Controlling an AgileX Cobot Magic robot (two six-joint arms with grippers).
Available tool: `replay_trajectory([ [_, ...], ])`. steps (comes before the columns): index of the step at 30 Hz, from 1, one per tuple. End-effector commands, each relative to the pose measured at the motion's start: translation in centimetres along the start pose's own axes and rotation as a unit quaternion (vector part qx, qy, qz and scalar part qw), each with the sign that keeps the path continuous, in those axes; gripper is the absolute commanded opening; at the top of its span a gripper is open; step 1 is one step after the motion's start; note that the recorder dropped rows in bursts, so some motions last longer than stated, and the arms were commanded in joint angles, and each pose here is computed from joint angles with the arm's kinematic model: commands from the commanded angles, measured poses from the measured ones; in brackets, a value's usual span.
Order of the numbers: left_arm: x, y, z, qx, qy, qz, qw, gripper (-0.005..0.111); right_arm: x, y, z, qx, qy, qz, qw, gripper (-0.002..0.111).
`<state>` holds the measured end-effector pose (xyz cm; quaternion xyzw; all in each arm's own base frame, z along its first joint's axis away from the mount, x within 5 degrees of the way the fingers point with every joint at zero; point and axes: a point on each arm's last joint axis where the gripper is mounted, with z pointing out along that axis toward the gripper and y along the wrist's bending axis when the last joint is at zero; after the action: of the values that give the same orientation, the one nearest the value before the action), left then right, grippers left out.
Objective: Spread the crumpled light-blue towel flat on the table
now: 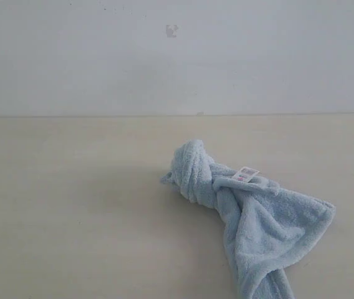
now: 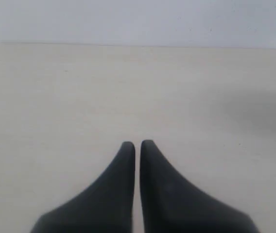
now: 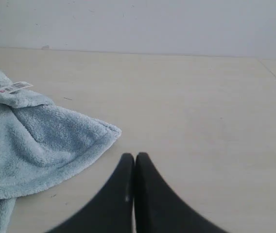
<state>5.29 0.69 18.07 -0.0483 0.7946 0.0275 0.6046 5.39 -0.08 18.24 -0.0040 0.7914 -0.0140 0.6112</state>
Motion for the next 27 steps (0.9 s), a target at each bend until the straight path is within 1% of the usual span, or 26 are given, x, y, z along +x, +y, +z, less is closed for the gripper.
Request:
replay_trajectory([
  [1, -0.1, 0.0, 0.0, 0.0, -0.002, -0.001, 1.0, 0.004, -0.1, 0.0, 0.0, 0.003, -0.004, 0.0, 1.0, 0.0],
  [6, -0.1, 0.0, 0.0, 0.0, -0.002, -0.001, 1.0, 0.004, -0.1, -0.2, 0.0, 0.011, -0.003, -0.082, 0.997, 0.0],
  [8, -0.1, 0.0, 0.0, 0.0, -0.002, -0.001, 1.0, 0.004, -0.1, -0.2, 0.0, 0.012, -0.005, -0.104, 0.994, 0.0],
  [9, -0.1, 0.0, 0.0, 0.0, -0.002, -0.001, 1.0, 0.004, -0.2, -0.2, 0.0, 0.013, -0.011, -0.105, 0.994, 0.0],
  [11, -0.1, 0.0, 0.0, 0.0, -0.002, -0.001, 1.0, 0.004, -0.7, -0.2, -0.1, 0.017, -0.035, -0.124, 0.992, 0.0],
  [13, -0.1, 0.0, 0.0, 0.0, -0.002, -0.001, 1.0, 0.004, -1.5, -0.2, -0.2, 0.024, -0.081, -0.135, 0.987, 0.0],
  [14, -0.1, 0.0, 0.0, 0.0, -0.002, -0.001, 1.0, 0.004, -1.9, -0.2, -0.3, 0.021, -0.106, -0.103, 0.989, 0.0],
  [15, -0.1, 0.0, 0.0, 0.0, -0.002, -0.001, 1.0, 0.004, -2.3, -0.1, -0.3, 0.006, -0.13, -0.008, 0.991, 0.0],
  [16, -0.1, 0.0, 0.0, 0.0, -0.002, -0.001, 1.0, 0.004, -2.8, -0.1, -0.5, -0.012, -0.156, 0.115, 0.981, 0.0],
  [17, -0.1, 0.0, 0.0, 0.0, -0.002, -0.001, 1.0, 0.004, -3.2, -0.2, -0.6, -0.024, -0.179, 0.197, 0.964, 0.0],
  [18, -0.1, 0.0, 0.0, 0.0, -0.002, -0.001, 1.0, 0.004, -3.7, -0.5, -0.8, -0.035, -0.206, 0.285, 0.935, 0.0],
  [19, -0.1, 0.0, 0.0, 0.0, -0.002, -0.001, 1.0, 0.004, -3.9, -0.7, -1.0, -0.043, -0.221, 0.349, 0.91, 0.0],
  [23, -0.1, 0.0, 0.0, 0.0, -0.002, -0.001, 1.0, 0.004, -4.1, -0.9, -1.1, -0.069, -0.23, 0.482, 0.843, 0.0],
  [26, -0.1, 0.0, 0.0, 0.0, -0.002, -0.001, 1.0, 0.004, -4.1, -1.0, -1.1, -0.097, -0.221, 0.595, 0.767, 0.0],
  [27, -0.1, 0.0, 0.0, 0.0, -0.002, -0.001, 1.0, 0.004, -4.2, -1.1, -1.2, -0.11, -0.225, 0.637, 0.729, 0.0],
])
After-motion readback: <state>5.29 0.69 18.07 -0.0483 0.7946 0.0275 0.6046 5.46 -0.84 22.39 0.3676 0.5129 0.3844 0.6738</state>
